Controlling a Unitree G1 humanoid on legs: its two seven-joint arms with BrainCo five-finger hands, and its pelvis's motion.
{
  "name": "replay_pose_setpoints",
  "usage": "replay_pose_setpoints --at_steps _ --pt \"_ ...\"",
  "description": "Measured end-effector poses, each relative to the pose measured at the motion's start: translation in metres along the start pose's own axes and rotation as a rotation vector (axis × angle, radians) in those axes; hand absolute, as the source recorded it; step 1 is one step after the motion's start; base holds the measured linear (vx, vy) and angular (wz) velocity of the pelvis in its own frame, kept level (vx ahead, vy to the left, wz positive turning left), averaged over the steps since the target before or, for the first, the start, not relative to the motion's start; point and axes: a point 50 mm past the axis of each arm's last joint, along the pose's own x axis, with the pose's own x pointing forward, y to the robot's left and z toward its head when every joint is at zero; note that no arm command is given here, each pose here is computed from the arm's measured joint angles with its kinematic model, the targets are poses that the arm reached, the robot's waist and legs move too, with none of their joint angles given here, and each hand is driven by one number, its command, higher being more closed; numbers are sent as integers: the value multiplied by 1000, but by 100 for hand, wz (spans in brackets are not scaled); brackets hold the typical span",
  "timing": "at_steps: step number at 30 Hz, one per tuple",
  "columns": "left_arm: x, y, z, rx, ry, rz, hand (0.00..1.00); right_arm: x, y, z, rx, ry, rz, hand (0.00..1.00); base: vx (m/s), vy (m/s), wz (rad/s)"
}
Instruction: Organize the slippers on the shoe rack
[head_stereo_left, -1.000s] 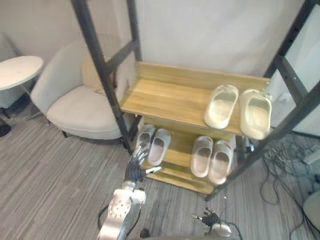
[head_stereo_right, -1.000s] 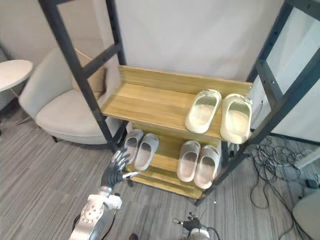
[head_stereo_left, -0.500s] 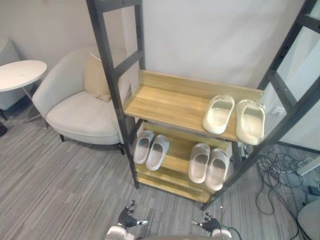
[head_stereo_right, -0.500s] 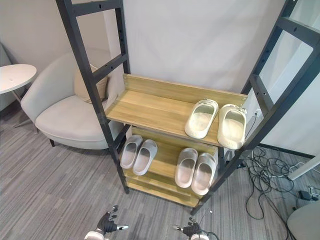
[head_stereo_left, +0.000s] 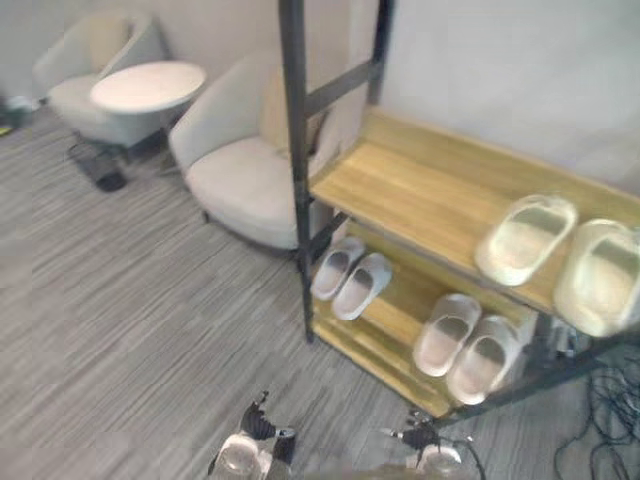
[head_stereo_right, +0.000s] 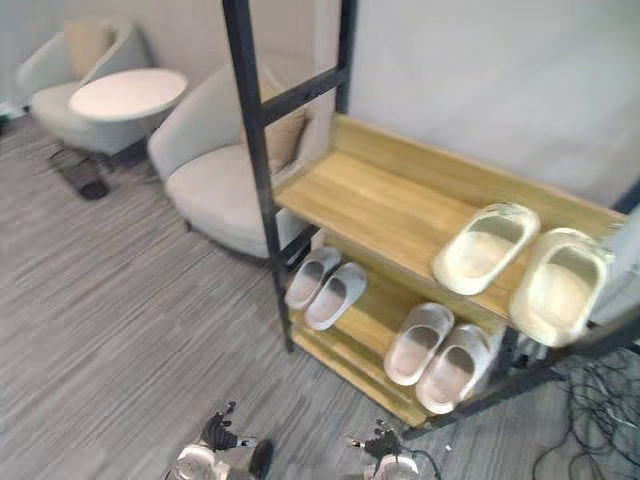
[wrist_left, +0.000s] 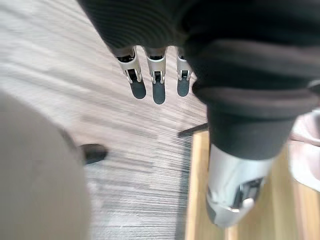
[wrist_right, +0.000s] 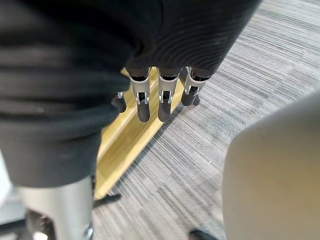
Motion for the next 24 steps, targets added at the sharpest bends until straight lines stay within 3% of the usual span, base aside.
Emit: replay_pose_setpoints --at_steps 7,24 --pt "8 5 18 -1 -37 13 0 1 -5 4 24 -17 -23 0 32 -5 60" --pt "5 15 -2 -19 35 42 0 -1 -1 5 70 -33 -18 0 172 111 54"
